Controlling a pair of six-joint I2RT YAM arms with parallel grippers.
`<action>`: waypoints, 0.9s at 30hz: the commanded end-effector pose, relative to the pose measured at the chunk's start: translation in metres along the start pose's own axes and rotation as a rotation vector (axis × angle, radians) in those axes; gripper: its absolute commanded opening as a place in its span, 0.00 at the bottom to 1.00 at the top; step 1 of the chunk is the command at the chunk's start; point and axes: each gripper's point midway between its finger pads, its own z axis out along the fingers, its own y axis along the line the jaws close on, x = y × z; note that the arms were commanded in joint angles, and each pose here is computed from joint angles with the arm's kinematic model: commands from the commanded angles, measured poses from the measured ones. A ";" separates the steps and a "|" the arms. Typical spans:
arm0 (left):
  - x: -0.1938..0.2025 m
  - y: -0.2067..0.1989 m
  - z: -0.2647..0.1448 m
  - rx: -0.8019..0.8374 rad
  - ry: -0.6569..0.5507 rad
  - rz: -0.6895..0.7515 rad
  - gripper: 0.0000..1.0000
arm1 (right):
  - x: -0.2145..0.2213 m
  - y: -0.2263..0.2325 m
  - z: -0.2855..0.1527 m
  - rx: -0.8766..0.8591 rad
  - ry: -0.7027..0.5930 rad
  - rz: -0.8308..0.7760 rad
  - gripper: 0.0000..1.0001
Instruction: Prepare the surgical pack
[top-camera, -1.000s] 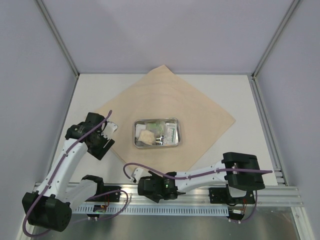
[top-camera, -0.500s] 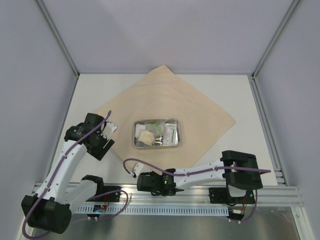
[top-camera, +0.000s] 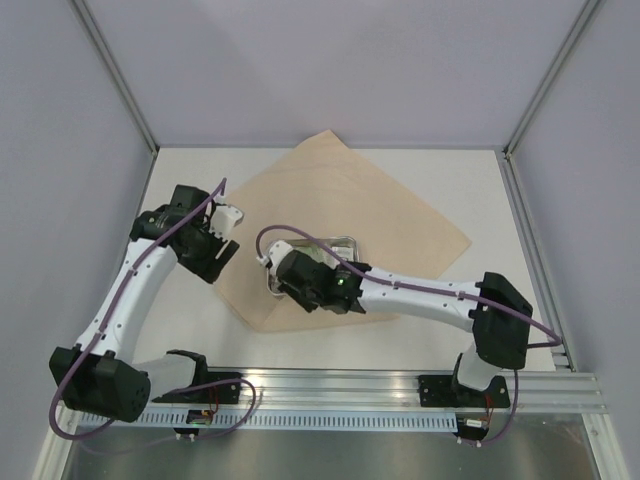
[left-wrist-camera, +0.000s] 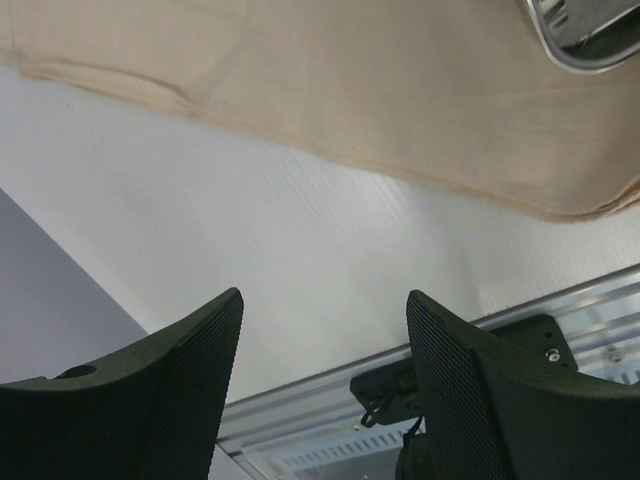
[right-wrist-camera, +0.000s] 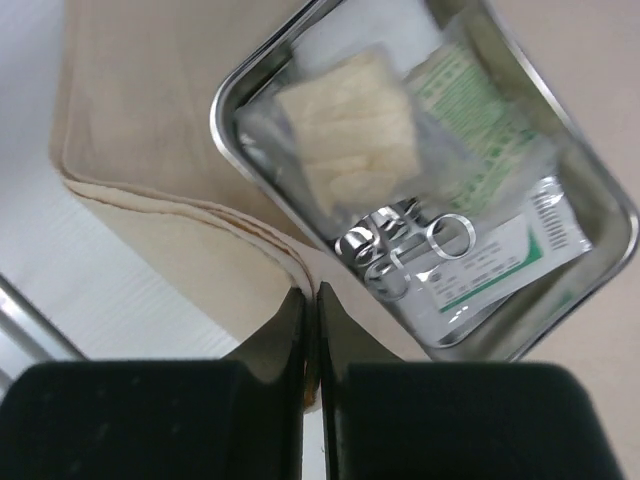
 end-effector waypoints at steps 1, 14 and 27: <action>-0.040 0.002 -0.003 0.053 -0.091 0.012 0.75 | -0.047 -0.033 0.000 -0.024 -0.099 0.007 0.00; -0.114 0.017 0.035 0.150 -0.108 0.037 0.74 | -0.096 -0.149 0.074 0.087 -0.106 0.187 0.00; -0.145 0.013 0.073 0.233 -0.089 0.039 0.73 | -0.097 -0.200 0.130 0.115 -0.086 0.316 0.01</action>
